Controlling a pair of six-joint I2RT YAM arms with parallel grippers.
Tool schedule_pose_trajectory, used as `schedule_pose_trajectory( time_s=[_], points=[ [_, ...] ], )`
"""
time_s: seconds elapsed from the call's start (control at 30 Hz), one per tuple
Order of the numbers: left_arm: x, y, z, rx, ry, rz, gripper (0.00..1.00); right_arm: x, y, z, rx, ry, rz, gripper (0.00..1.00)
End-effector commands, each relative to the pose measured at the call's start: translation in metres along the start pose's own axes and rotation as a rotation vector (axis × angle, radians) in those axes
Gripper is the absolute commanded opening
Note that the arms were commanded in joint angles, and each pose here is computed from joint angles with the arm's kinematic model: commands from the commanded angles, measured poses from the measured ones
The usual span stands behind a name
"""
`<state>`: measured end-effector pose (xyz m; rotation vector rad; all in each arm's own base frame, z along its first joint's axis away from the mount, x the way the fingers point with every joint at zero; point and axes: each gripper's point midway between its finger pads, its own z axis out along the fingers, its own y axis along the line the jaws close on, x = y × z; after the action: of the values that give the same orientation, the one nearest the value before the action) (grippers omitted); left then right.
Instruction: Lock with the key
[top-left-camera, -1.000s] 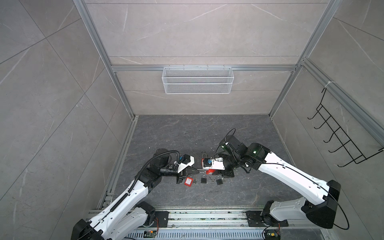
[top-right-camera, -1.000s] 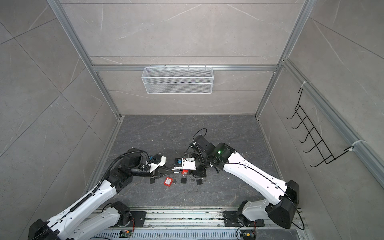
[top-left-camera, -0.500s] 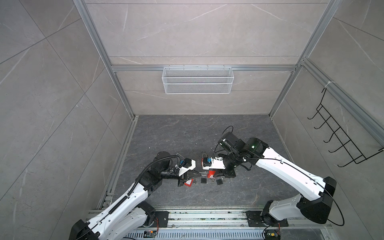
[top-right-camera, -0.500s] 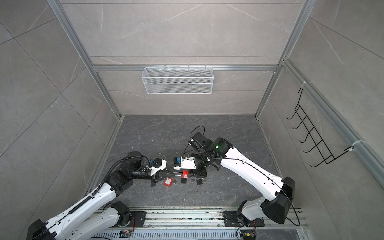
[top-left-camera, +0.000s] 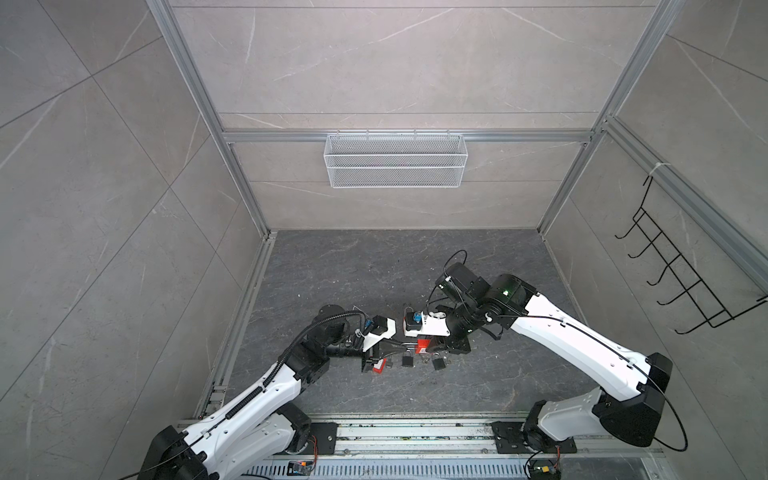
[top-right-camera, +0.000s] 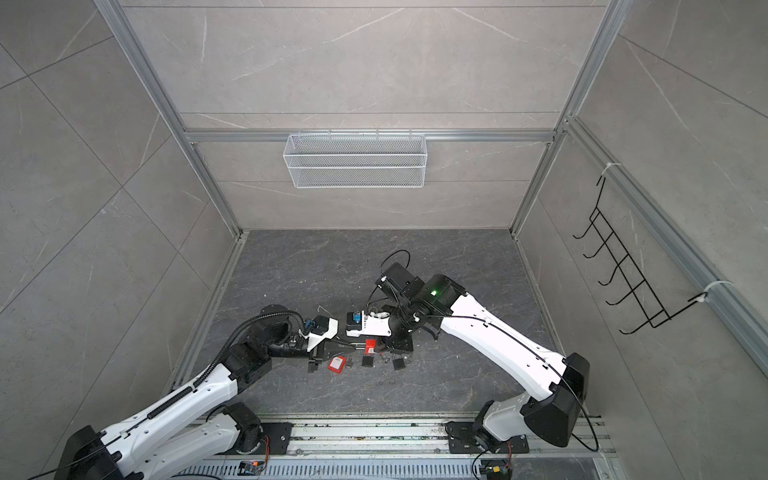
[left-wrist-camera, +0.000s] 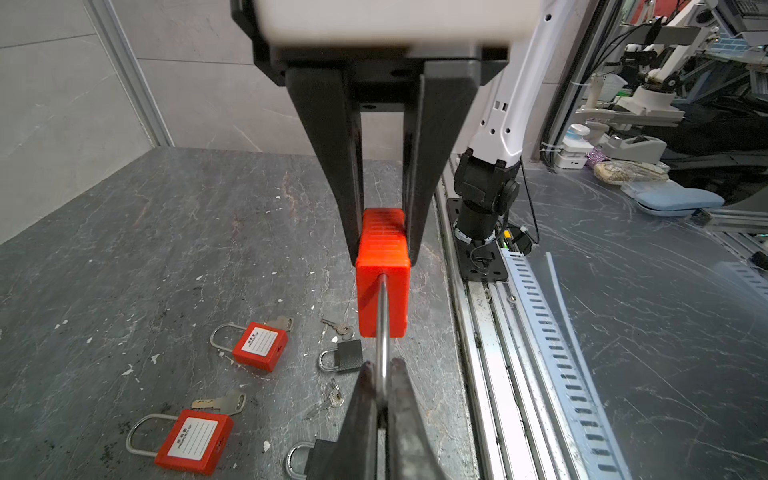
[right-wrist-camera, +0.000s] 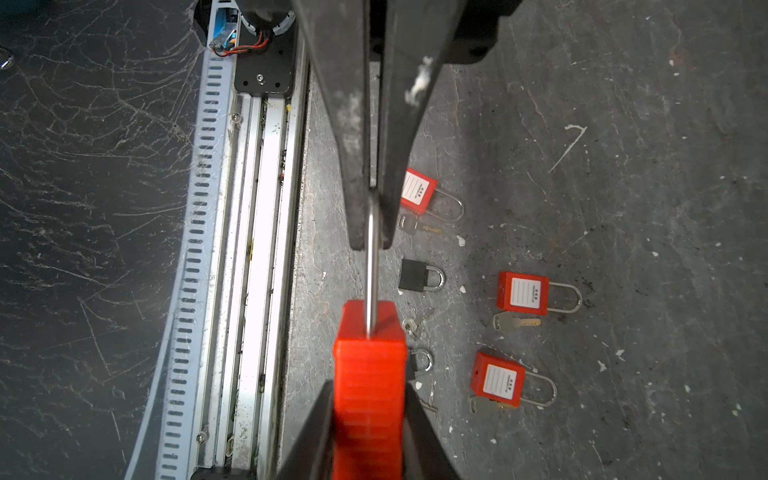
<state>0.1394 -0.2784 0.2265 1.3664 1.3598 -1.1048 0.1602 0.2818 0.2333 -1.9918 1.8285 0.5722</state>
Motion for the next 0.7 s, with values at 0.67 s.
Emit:
schedule_pose_trajectory(
  time_s=[0.67],
  points=[
    [-0.029,-0.009,-0.002,0.052,-0.064,0.068,0.00,0.051,0.008,-0.023,-0.093,0.106,0.168,0.46]
  ],
)
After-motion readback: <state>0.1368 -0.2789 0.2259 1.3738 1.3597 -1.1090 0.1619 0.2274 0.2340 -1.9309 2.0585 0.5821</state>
